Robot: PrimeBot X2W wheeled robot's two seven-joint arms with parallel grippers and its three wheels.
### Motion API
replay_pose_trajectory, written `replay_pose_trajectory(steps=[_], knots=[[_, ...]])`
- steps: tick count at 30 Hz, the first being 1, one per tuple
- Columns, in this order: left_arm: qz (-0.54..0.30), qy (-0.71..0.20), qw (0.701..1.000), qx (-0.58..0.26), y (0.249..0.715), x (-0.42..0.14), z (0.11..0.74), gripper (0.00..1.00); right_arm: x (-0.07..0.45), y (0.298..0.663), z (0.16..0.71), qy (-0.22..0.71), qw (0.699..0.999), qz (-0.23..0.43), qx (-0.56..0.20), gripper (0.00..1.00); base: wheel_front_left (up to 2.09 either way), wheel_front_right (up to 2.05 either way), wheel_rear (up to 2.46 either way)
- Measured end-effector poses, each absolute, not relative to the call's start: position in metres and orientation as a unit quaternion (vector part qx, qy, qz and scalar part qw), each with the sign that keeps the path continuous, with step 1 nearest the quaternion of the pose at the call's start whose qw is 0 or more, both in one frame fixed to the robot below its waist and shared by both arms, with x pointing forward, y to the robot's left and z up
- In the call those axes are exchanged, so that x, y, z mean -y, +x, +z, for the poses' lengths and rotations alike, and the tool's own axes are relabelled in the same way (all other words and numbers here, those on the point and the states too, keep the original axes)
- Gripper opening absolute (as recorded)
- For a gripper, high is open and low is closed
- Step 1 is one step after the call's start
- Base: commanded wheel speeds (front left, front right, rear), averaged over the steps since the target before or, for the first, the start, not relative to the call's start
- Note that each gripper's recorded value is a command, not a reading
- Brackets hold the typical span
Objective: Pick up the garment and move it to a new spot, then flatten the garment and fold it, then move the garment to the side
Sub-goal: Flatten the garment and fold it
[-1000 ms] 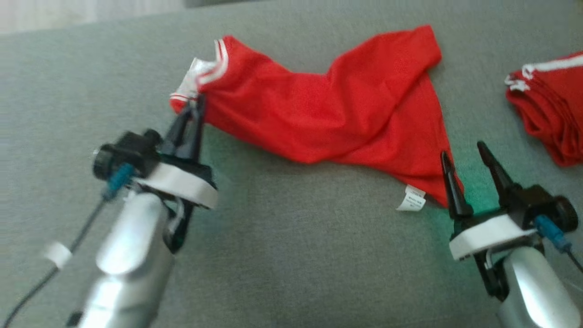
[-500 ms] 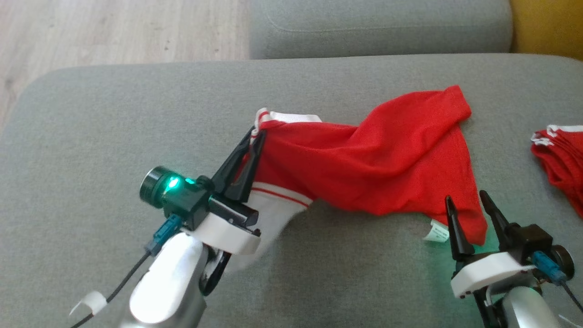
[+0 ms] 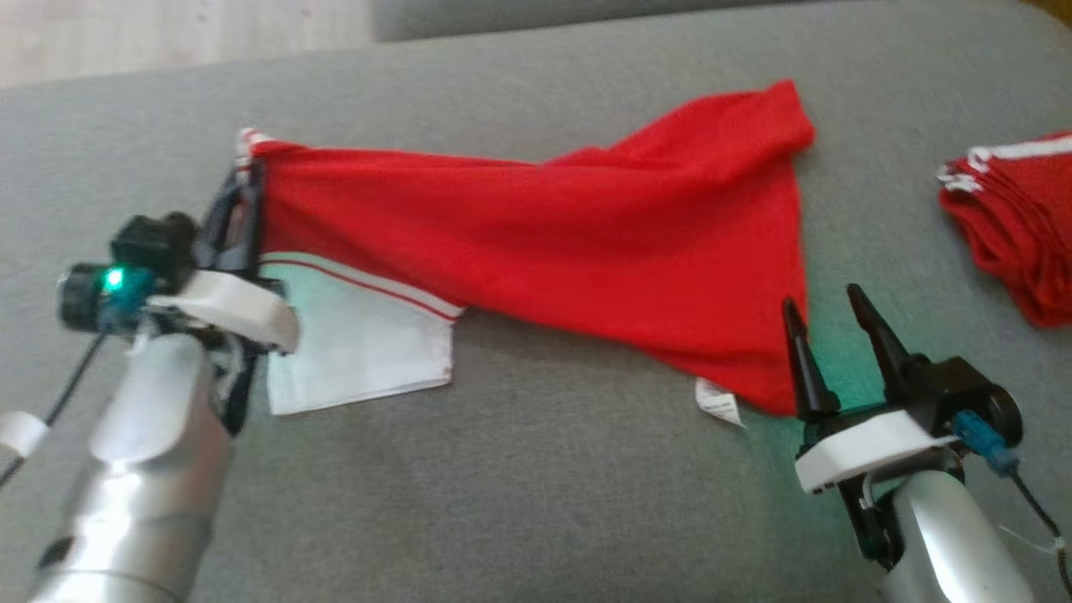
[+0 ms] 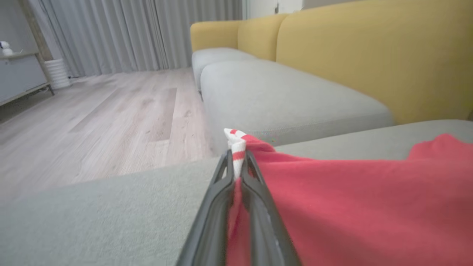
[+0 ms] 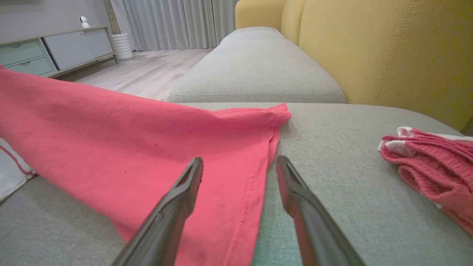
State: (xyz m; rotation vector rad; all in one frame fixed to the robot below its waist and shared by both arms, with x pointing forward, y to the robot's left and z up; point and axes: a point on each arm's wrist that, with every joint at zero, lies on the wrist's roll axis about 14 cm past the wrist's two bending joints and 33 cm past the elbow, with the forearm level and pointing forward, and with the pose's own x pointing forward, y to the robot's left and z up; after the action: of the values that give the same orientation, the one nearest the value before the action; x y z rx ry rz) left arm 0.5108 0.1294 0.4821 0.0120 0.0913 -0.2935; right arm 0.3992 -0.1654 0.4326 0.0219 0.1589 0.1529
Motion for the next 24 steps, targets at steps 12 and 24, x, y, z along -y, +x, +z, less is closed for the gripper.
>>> replay_pose_trajectory(steps=[12,24], knots=[[-0.086,0.026,0.996,-0.025,0.522,-0.151,0.493,1.0,0.171,0.397,0.444,0.03,0.996,0.052,-0.062,1.0,0.0,0.0,0.0],[-0.057,-0.014,0.996,-0.072,0.377,-0.161,0.442,1.0,0.156,0.363,0.436,0.046,0.994,0.064,-0.08,1.0,0.0,0.0,0.0]])
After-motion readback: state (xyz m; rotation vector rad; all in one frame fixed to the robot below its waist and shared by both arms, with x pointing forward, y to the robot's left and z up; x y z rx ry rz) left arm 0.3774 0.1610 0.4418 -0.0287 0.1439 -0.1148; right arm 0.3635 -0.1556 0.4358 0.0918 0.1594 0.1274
